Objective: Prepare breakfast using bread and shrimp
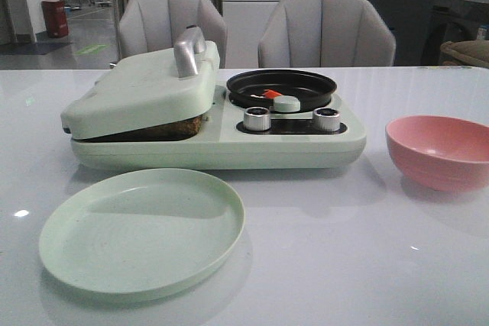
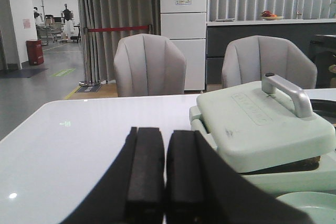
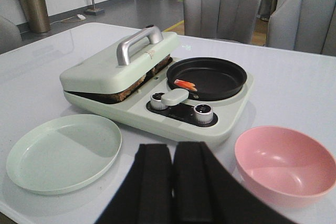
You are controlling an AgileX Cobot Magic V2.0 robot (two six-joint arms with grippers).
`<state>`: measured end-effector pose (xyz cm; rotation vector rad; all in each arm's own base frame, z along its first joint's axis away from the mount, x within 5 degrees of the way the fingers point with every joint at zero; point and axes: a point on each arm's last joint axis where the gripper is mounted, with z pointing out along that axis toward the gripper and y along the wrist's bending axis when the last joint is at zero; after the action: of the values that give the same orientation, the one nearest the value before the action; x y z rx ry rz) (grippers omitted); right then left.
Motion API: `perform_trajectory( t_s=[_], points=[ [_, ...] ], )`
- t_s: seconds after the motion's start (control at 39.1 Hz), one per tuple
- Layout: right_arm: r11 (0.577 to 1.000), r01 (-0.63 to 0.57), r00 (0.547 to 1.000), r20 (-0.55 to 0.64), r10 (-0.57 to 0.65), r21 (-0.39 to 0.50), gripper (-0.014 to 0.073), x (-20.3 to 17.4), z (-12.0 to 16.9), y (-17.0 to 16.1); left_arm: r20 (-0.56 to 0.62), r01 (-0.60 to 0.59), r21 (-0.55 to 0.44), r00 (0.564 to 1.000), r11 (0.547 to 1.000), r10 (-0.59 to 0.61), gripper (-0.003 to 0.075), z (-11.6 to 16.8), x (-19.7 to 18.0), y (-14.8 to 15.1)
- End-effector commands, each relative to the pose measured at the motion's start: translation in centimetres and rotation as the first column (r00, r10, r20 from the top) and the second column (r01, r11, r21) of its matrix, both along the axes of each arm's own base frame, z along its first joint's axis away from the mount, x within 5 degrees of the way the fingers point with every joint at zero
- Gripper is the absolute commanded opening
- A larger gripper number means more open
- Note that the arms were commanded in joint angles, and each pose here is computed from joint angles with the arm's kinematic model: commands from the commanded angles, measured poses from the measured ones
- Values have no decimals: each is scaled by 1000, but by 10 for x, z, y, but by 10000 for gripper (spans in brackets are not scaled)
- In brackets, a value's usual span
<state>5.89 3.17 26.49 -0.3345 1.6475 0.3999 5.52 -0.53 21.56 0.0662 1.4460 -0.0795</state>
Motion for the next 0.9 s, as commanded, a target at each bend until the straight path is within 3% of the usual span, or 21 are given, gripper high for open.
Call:
perform_trajectory(
  t_s=[0.0, 0.54, 0.61, 0.87],
  points=[
    [999, 19, 997, 75, -22, 41, 133, 1, 15, -2, 89, 7, -33, 996, 999, -4, 112, 6, -3, 0],
    [999, 22, 997, 78, -25, 41, 133, 2, 14, -2, 89, 7, -33, 996, 999, -4, 112, 6, -3, 0],
    [999, 52, 990, 134, -51, -10, 133, 3, 12, -4, 89, 7, -33, 996, 999, -4, 112, 6, -3, 0],
    [979, 205, 928, 314, -201, 21, 133, 0, -5, -17, 89, 7, -33, 996, 999, -4, 112, 6, -3, 0]
  ],
)
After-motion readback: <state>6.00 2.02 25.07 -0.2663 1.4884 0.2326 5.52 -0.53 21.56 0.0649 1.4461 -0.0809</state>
